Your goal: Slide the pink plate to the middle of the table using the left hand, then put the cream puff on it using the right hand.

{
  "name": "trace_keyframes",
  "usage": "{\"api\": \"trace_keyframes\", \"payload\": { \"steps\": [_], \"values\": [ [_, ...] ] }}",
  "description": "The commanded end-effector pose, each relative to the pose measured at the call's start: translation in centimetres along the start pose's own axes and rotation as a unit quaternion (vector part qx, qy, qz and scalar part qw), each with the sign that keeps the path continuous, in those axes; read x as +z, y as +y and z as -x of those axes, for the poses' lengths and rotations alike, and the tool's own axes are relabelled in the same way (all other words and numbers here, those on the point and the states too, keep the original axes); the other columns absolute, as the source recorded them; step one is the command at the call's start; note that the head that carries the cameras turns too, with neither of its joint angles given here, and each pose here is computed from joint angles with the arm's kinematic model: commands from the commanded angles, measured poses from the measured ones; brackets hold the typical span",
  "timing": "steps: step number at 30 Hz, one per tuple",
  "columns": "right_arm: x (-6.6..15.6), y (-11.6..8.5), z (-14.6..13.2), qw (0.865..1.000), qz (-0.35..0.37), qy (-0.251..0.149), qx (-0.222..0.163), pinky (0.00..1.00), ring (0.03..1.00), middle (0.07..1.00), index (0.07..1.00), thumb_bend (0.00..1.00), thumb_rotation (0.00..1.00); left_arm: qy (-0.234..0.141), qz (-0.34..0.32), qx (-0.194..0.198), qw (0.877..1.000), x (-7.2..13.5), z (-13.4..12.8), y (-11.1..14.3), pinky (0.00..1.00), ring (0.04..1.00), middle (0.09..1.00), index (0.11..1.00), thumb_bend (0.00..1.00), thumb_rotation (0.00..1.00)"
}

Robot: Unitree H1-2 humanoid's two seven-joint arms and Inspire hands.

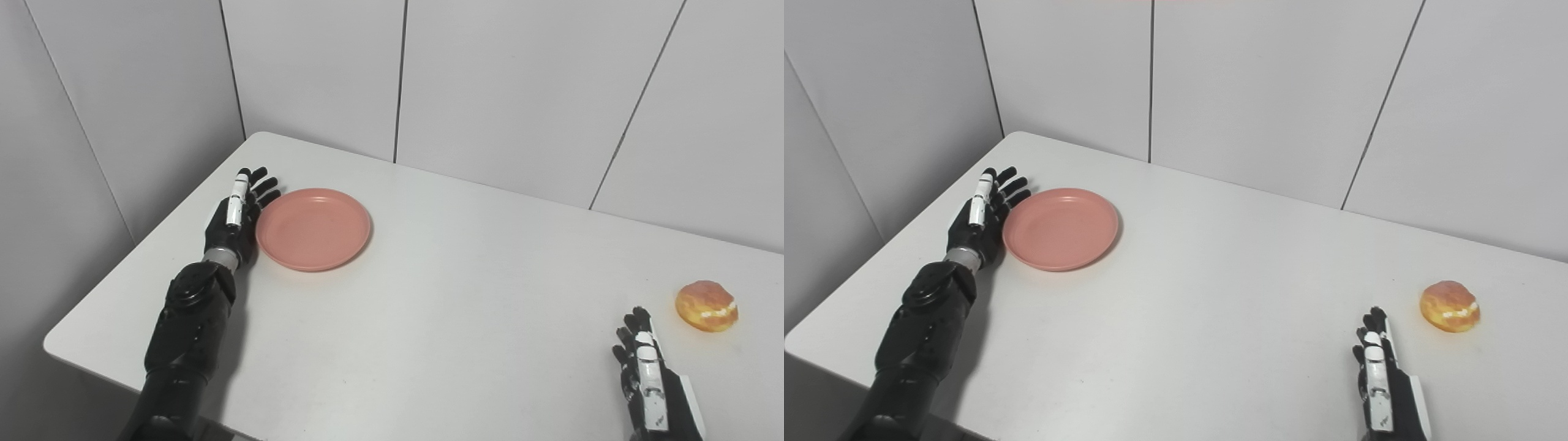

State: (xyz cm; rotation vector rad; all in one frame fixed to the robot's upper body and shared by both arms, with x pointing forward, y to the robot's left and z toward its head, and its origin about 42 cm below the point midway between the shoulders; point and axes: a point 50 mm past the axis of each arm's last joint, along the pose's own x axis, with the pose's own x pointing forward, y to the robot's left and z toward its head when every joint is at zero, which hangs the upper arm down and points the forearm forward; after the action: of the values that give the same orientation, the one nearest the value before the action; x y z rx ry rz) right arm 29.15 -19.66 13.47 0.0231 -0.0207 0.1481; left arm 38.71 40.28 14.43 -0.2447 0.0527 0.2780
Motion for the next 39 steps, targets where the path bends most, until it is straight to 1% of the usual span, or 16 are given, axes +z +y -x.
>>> {"api": "trace_keyframes", "payload": {
  "steps": [1,7,11,21,24,29,35,39],
  "values": [
    [1.8,0.2,-0.7,0.999,-0.002,-0.052,0.007,1.00,1.000,1.000,0.999,0.20,1.00,-0.008,-0.001,-0.014,1.000,0.9,-0.2,-0.7,0.87,0.870,0.867,0.858,0.34,1.00],
    [2.0,0.4,-0.7,0.999,0.001,-0.051,0.008,1.00,1.000,1.000,1.000,0.22,1.00,-0.008,-0.008,-0.031,0.999,0.6,0.3,-2.0,0.85,0.855,0.852,0.840,0.35,1.00],
    [1.9,0.6,-0.8,0.999,0.002,-0.051,0.001,1.00,0.998,1.000,1.000,0.22,1.00,-0.001,-0.003,-0.043,0.999,0.5,0.4,-2.6,0.85,0.856,0.854,0.842,0.35,1.00],
    [2.2,0.8,-0.5,0.999,0.007,-0.048,-0.006,1.00,0.983,0.983,0.985,0.20,1.00,0.015,0.009,-0.076,0.997,-0.7,1.0,-5.6,0.87,0.869,0.871,0.850,0.34,1.00],
    [2.4,0.9,-0.5,0.999,0.009,-0.048,-0.007,1.00,0.980,0.982,0.984,0.20,1.00,0.020,0.008,-0.083,0.996,-0.9,1.2,-6.5,0.86,0.862,0.866,0.844,0.34,1.00],
    [2.5,1.1,-0.5,0.999,0.009,-0.047,-0.005,1.00,0.984,0.988,0.988,0.21,1.00,0.025,0.003,-0.108,0.994,-1.3,1.6,-7.9,0.86,0.864,0.867,0.852,0.34,1.00],
    [2.5,1.3,-0.6,0.999,0.003,-0.049,-0.005,1.00,0.986,0.991,0.990,0.23,1.00,0.037,0.009,-0.124,0.992,-2.2,2.2,-9.8,0.84,0.841,0.845,0.828,0.34,1.00],
    [2.6,1.4,-0.7,0.999,0.004,-0.050,-0.003,1.00,0.988,0.994,0.991,0.20,1.00,0.052,0.030,-0.135,0.989,-3.0,2.5,-10.6,0.84,0.844,0.846,0.830,0.35,1.00]
  ]
}}
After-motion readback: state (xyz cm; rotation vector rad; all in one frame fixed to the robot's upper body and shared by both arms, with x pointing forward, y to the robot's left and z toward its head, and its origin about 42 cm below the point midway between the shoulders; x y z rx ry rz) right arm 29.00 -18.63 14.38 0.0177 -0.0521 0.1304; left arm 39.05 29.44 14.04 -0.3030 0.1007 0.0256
